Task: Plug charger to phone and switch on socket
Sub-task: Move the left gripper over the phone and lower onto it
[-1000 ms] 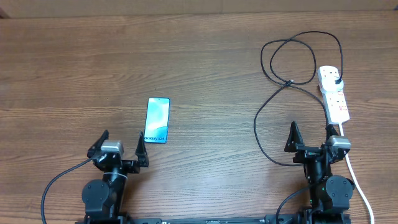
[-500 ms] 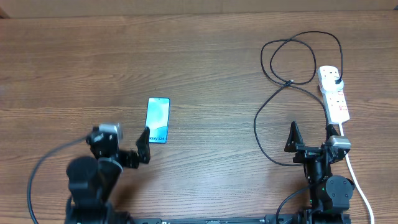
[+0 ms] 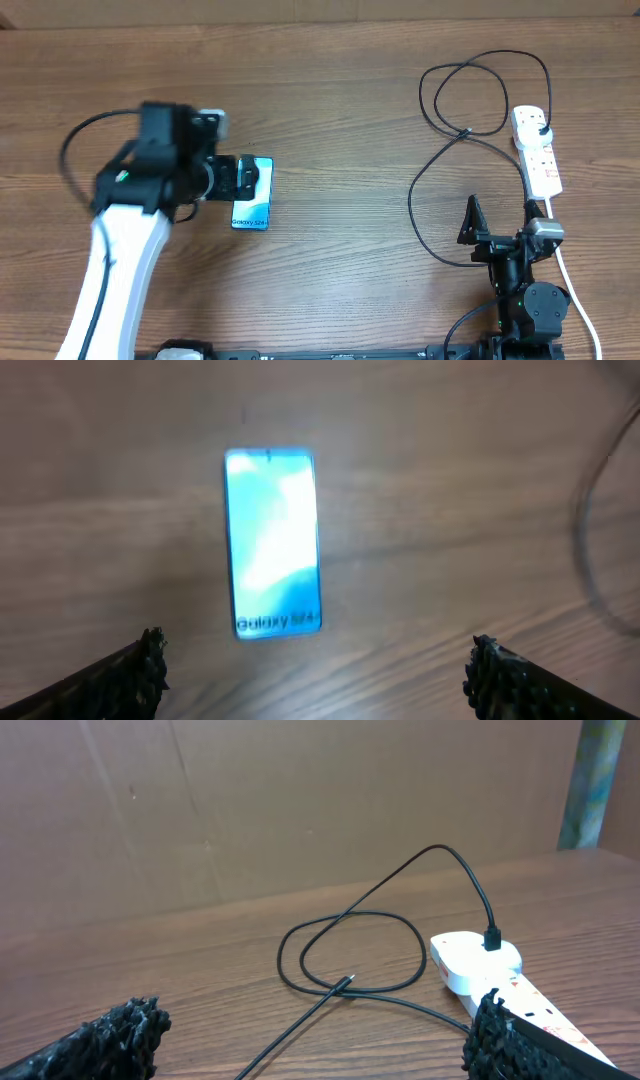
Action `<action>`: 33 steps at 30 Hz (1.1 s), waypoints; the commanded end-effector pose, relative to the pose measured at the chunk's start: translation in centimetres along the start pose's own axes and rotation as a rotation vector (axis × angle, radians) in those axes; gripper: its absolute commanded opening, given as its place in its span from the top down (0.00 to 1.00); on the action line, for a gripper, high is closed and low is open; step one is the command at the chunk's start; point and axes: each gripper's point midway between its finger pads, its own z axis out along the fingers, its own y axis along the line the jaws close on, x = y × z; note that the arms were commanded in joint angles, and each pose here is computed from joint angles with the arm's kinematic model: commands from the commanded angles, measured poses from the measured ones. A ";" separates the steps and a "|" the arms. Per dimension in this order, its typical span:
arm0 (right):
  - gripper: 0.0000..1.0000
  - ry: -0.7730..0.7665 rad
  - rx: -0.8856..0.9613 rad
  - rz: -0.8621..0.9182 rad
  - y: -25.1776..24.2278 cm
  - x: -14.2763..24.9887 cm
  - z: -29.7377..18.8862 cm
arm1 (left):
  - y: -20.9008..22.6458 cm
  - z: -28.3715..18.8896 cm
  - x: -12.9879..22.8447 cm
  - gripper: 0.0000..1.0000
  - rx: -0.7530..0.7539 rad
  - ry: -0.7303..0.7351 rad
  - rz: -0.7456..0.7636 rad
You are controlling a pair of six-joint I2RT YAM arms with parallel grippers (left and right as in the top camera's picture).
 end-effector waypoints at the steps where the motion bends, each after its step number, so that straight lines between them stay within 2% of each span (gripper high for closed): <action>1: 0.00 -0.003 0.000 -0.007 0.0 0.2 0.0 | 0.0 3.2 1.4 0.00 -0.061 0.139 0.055; 11: 0.00 -0.003 0.000 -0.007 0.0 0.2 0.0 | 1.4 10.6 3.9 0.00 -0.084 0.360 0.028; 14: 0.00 -0.003 0.000 -0.007 0.0 0.2 0.0 | 2.0 12.6 3.7 0.00 -0.097 0.366 0.027; 19: 0.00 -0.003 0.000 -0.007 0.0 0.2 0.0 | 4.4 14.5 3.0 0.00 -0.226 0.343 0.013; 25: 0.00 -0.003 0.000 -0.007 0.0 0.2 0.0 | 4.5 16.2 3.2 0.01 -0.214 0.350 0.011; 33: 0.00 -0.003 0.000 -0.007 0.0 0.2 0.0 | 3.0 16.7 3.0 0.00 -0.125 0.345 -0.004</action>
